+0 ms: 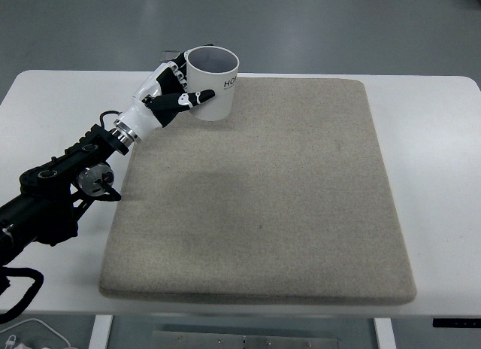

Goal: Flip white cup upright
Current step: 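Lower the upright cup onto the pad with the left hand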

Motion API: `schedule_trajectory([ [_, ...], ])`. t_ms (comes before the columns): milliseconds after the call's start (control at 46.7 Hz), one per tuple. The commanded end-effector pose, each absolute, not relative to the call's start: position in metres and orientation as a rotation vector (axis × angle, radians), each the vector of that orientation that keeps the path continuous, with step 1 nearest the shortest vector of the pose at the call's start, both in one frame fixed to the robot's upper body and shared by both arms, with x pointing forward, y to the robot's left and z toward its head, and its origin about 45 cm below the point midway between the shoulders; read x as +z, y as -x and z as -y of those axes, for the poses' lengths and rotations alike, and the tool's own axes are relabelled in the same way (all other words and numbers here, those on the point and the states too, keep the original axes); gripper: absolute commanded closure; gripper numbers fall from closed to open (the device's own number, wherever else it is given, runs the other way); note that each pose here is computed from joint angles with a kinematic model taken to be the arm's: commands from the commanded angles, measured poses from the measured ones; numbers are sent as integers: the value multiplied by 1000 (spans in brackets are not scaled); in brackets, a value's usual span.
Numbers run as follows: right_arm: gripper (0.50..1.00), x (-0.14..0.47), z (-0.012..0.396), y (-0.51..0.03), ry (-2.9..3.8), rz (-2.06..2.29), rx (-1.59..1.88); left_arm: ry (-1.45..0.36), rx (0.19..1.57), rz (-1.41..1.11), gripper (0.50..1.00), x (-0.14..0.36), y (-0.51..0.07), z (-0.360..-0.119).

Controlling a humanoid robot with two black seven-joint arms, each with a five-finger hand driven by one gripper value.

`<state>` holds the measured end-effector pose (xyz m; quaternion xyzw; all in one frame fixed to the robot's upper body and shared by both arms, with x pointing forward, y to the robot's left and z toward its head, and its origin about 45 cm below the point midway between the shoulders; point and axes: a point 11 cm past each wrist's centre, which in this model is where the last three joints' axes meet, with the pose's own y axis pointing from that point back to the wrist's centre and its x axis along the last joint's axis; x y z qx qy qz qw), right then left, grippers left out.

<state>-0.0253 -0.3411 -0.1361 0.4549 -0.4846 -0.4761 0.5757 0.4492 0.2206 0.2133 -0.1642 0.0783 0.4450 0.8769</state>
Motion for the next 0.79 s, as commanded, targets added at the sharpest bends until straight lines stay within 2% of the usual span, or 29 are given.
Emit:
schedule_trajectory([
  [0,570,-136,341,25,-1067,1132,-1114,380,933,-194,958,213,-449,-216],
  [107,570,-136,341,25,-1066,1136,-1117,421,959,-235,952,209,-449,-217],
  [407,570,-136,340,25,-1070,1132,-1121,418,963,-280,949,193,-445,-202],
  [685,570,-136,340,26,-1068,1131,-1122,384,975,-283,915,183,-443,-205],
  [770,570,-136,340,26,-1068,1131,-1122,377,975,-282,881,182,-442,-205],
])
